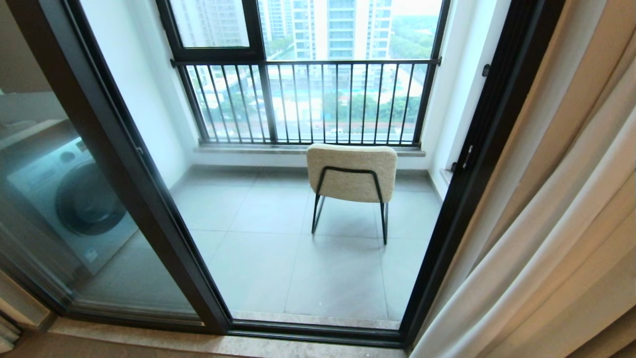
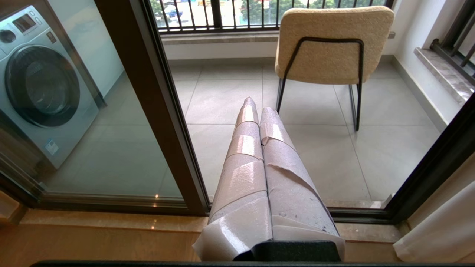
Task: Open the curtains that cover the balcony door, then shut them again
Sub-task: Pull the inner curtains open on both sides
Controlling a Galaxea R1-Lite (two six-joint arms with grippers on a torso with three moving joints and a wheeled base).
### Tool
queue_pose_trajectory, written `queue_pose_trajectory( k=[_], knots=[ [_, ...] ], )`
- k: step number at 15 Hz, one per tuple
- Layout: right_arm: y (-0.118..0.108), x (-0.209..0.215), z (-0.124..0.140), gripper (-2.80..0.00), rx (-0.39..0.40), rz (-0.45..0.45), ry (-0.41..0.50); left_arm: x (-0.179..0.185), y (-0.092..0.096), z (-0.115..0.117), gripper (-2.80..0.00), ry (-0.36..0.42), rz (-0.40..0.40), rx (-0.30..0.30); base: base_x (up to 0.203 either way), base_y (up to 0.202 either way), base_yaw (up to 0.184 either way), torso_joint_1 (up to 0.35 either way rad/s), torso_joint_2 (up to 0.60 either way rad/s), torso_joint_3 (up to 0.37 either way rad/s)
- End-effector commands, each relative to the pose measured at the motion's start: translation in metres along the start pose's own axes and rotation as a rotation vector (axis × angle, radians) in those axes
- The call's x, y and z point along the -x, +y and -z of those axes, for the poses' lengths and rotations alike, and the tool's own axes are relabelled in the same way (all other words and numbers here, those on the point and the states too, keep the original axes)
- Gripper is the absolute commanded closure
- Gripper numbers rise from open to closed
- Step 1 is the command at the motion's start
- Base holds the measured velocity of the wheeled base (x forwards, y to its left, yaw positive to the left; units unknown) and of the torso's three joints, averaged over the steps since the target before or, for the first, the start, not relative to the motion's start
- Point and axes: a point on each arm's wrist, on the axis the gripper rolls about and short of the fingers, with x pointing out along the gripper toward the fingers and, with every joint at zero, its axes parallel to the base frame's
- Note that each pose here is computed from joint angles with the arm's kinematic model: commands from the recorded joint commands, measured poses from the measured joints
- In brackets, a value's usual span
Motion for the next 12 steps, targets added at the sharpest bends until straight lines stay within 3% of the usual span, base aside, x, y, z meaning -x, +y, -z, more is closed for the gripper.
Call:
queue_pose_trajectory(
  k=[1,10,11,12],
  knots=[
    [-0.0036,-0.0049,0.0084,0.0,-0.018,-0.006,0.02,0.0,0.0,0.0,0.0,0.0,0.001,0.0,0.0,0.0,0.0,0.0,0.0,0.0],
    [-0.0033,-0.0067,0.0081,0.0,-0.017,-0.012,0.017,0.0,0.0,0.0,0.0,0.001,0.0,0.0,0.0,0.0,0.0,0.0,0.0,0.0],
    [-0.0029,-0.0062,0.0073,-2.8,-0.016,-0.012,0.015,0.0,0.0,0.0,0.0,0.0,0.0,0.0,0.0,0.0,0.0,0.0,0.0,0.0],
    [-0.002,-0.0051,0.0063,-2.8,-0.014,-0.012,0.012,0.0,0.0,0.0,0.0,0.0,-0.002,0.0,0.0,0.0,0.0,0.0,0.0,0.0]
  ],
)
